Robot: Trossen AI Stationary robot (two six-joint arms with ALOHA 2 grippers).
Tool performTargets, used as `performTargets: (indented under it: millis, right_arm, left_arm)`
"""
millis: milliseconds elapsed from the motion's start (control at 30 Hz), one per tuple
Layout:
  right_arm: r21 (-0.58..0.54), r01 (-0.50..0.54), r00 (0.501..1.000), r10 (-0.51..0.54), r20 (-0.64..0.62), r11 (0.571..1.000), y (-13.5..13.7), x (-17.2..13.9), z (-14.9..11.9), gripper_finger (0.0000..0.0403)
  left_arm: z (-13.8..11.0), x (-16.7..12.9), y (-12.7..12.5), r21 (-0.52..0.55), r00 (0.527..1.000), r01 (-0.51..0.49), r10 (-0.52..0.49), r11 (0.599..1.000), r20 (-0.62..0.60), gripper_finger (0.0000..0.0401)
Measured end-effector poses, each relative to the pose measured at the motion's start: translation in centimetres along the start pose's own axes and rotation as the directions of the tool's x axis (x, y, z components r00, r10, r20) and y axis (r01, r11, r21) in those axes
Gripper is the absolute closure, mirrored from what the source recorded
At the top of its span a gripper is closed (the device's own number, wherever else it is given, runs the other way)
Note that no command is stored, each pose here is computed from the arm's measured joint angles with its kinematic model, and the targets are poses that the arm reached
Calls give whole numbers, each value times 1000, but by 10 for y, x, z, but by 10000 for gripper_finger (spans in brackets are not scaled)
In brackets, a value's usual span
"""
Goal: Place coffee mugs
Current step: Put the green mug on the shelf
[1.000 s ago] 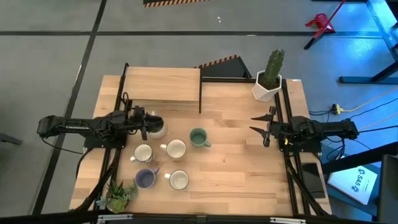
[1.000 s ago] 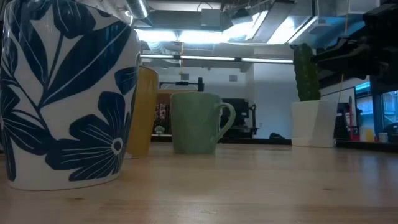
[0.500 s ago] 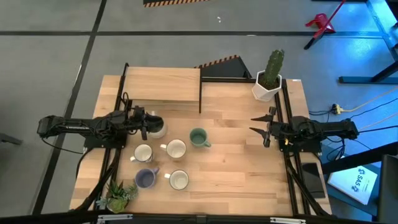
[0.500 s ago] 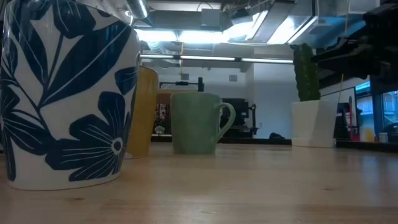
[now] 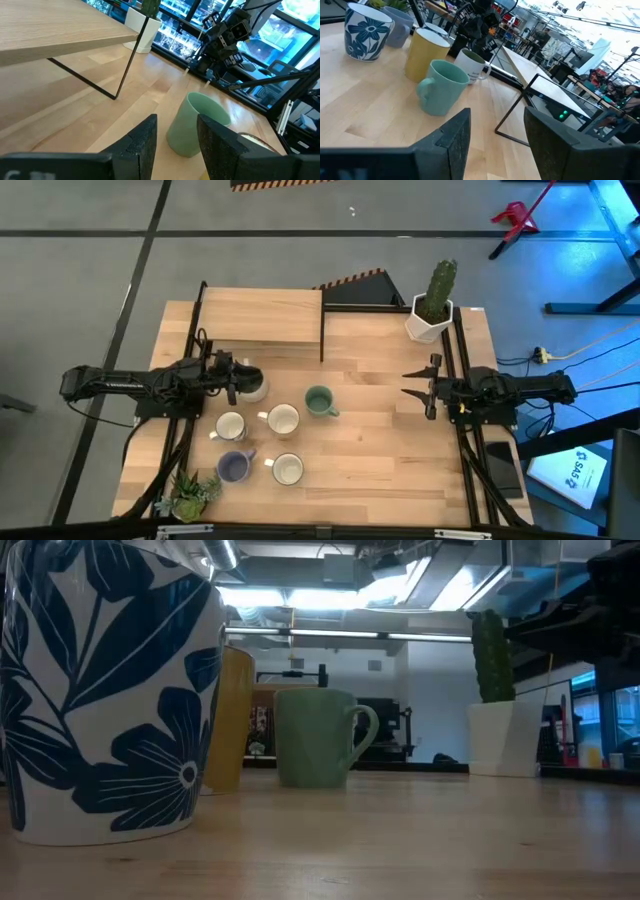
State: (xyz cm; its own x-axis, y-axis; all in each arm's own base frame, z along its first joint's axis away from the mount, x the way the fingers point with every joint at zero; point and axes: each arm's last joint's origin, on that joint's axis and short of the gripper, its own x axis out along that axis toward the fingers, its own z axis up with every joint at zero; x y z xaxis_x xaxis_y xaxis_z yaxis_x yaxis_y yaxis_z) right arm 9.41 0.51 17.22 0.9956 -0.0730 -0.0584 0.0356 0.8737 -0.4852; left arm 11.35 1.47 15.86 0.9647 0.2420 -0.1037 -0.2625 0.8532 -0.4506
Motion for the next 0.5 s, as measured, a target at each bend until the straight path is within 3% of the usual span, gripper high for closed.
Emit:
performTargets:
  millis: [233,367,500]
  right_arm:
    - [143,40,999,-44,27,989,-2,0,3,226]
    - [282,85,996,-89,2,955,-4,0,2,226]
    - [340,114,993,-116,-13,934,-5,0,2,226]
  left_arm:
    - [0,0,0,0,1000,-18,18,1000,11,268]
    - [1,0,1,-2,998,-49,49,999,31,268]
    - [2,0,2,-4,997,-67,67,998,43,268]
